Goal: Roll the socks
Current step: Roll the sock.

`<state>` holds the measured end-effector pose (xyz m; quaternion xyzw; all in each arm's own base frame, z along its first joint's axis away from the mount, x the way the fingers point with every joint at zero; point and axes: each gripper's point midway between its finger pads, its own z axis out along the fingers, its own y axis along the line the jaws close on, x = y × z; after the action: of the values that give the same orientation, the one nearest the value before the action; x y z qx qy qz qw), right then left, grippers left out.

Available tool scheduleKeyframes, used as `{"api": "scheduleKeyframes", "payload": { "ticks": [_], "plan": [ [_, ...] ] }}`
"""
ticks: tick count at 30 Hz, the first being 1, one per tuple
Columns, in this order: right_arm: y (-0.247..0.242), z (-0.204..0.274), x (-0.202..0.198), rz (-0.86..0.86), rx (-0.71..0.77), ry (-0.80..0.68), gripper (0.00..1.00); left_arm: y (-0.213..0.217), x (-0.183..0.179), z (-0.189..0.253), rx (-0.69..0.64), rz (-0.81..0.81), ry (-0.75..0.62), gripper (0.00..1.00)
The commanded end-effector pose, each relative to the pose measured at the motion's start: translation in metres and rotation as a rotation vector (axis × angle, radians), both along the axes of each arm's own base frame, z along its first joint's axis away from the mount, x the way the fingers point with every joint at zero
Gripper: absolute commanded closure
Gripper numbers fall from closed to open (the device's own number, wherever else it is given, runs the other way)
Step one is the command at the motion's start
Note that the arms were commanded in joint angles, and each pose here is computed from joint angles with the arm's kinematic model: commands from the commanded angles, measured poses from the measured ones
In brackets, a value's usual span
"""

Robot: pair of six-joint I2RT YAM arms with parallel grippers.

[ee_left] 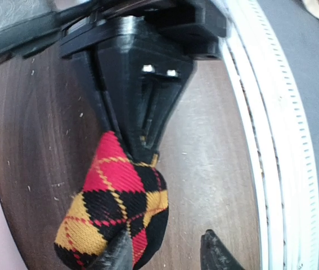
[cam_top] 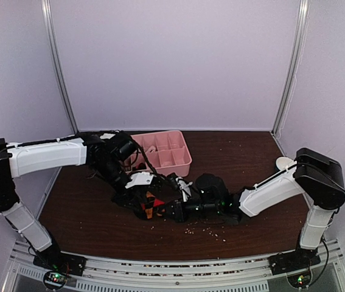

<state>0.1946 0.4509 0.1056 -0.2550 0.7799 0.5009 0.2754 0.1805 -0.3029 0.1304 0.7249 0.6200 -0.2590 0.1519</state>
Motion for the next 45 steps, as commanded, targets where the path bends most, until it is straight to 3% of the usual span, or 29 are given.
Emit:
{"api": "scheduleKeyframes", "payload": {
  "ticks": [1,2,3,5,8,10,13,16,19,22,24,25,27,32,36,45],
  "plan": [
    [-0.007,0.022,0.001,0.003,0.056,-0.017,1.0,0.003,-0.011,0.045,-0.056,-0.048,0.018,0.4],
    [-0.008,0.024,0.003,0.002,0.059,-0.02,1.0,0.006,-0.012,0.053,-0.054,-0.044,0.017,0.07],
    [-0.009,0.025,0.004,0.0,0.06,-0.025,1.0,0.009,-0.011,0.061,-0.051,-0.033,0.01,0.03],
    [-0.011,0.031,0.005,0.0,0.063,-0.043,1.0,0.019,-0.006,0.075,-0.04,0.004,-0.024,0.02],
    [-0.012,0.043,0.005,0.012,0.067,-0.076,1.0,0.035,0.017,0.098,-0.013,0.12,-0.198,0.02],
    [-0.012,0.051,0.003,0.028,0.073,-0.094,1.0,0.057,0.043,0.11,0.039,0.258,-0.338,0.02],
    [-0.01,0.058,0.002,0.049,0.068,-0.115,1.0,0.099,0.098,0.115,0.094,0.586,-0.533,0.02],
    [-0.007,0.063,0.002,0.068,0.045,-0.132,1.0,0.111,0.105,0.106,0.1,0.582,-0.48,0.02],
    [-0.007,0.072,0.003,0.069,0.048,-0.147,1.0,0.115,0.114,0.107,0.177,0.525,-0.518,0.02],
    [-0.008,0.071,0.0,0.077,0.034,-0.142,1.0,0.132,0.145,0.144,0.115,0.709,-0.627,0.02],
    [-0.008,0.067,-0.002,0.083,0.029,-0.129,1.0,0.151,0.158,0.148,0.069,0.834,-0.563,0.02],
    [-0.007,0.065,-0.004,0.088,0.024,-0.124,1.0,0.157,0.158,0.14,0.089,0.83,-0.518,0.02],
    [-0.006,0.061,-0.007,0.095,0.009,-0.119,1.0,0.145,0.127,0.118,0.13,0.621,-0.39,0.02],
    [0.0,0.051,-0.004,0.095,-0.026,-0.097,1.0,0.092,0.057,0.136,-0.127,0.33,-0.218,0.02],
    [0.011,0.055,-0.006,0.108,-0.012,-0.093,1.0,0.06,0.012,0.122,-0.164,0.121,-0.193,0.02],
    [0.035,0.06,-0.019,0.185,0.009,-0.07,1.0,0.025,0.03,0.107,-0.205,0.147,-0.112,0.02]
  ]
}}
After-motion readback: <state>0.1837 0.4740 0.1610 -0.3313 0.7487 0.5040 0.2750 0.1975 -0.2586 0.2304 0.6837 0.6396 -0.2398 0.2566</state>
